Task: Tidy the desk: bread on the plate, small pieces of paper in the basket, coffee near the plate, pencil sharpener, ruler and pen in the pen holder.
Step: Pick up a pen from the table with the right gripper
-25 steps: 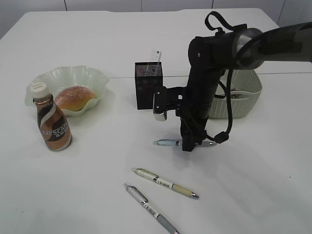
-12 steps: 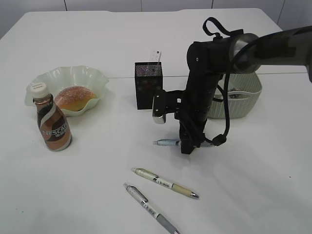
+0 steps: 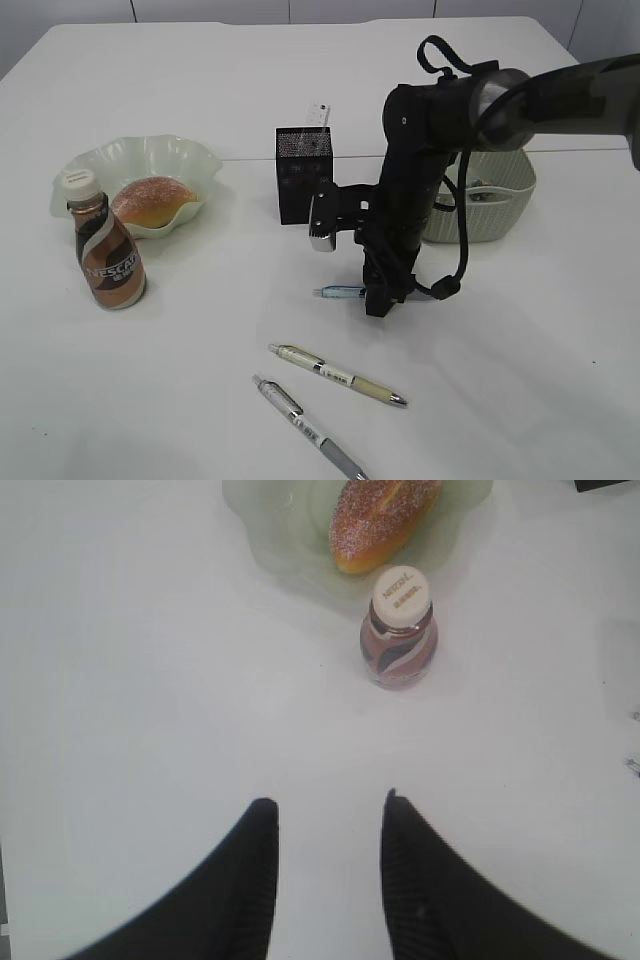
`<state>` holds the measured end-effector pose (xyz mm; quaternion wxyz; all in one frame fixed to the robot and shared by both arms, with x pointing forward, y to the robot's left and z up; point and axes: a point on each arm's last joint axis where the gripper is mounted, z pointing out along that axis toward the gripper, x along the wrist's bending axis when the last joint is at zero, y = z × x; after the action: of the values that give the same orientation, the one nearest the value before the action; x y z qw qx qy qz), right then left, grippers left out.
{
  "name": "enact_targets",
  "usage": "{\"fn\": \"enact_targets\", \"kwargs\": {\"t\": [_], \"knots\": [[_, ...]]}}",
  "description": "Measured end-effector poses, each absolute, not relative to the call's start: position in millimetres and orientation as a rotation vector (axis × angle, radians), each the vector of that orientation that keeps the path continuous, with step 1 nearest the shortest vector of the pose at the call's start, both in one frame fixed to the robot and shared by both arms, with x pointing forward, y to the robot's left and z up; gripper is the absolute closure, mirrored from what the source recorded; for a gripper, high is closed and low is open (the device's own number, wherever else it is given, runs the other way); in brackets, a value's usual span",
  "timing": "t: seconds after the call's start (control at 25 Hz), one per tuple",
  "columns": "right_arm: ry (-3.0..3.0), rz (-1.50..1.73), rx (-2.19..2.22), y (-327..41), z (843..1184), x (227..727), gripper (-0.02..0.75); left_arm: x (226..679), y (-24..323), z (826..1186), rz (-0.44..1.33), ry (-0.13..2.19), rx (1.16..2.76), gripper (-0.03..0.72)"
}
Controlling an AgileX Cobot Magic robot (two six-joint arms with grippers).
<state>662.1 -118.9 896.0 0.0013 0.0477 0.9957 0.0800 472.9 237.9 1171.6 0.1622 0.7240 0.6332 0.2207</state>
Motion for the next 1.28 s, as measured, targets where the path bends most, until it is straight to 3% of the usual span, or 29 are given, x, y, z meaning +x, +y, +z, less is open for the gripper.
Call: {"fn": "enact_targets", "kwargs": {"t": [0.56, 0.92, 1.04, 1.28], "knots": [[3.126, 0.265, 0.157, -118.2, 896.2, 662.0, 0.314, 472.9, 237.9, 1171.6, 0.630, 1.807, 2.066, 0.444], [3.124, 0.266, 0.157, -118.1, 896.2, 662.2, 0.629, 472.9, 237.9, 1171.6, 0.630, 1.807, 2.066, 0.445], [3.140, 0.258, 0.156, -118.5, 896.1, 660.8, 0.670, 472.9, 237.9, 1171.6, 0.630, 1.807, 2.066, 0.445], [3.176, 0.235, 0.334, -119.5, 896.5, 657.3, 0.677, 472.9, 237.9, 1171.6, 0.630, 1.807, 2.066, 0.445]]}}
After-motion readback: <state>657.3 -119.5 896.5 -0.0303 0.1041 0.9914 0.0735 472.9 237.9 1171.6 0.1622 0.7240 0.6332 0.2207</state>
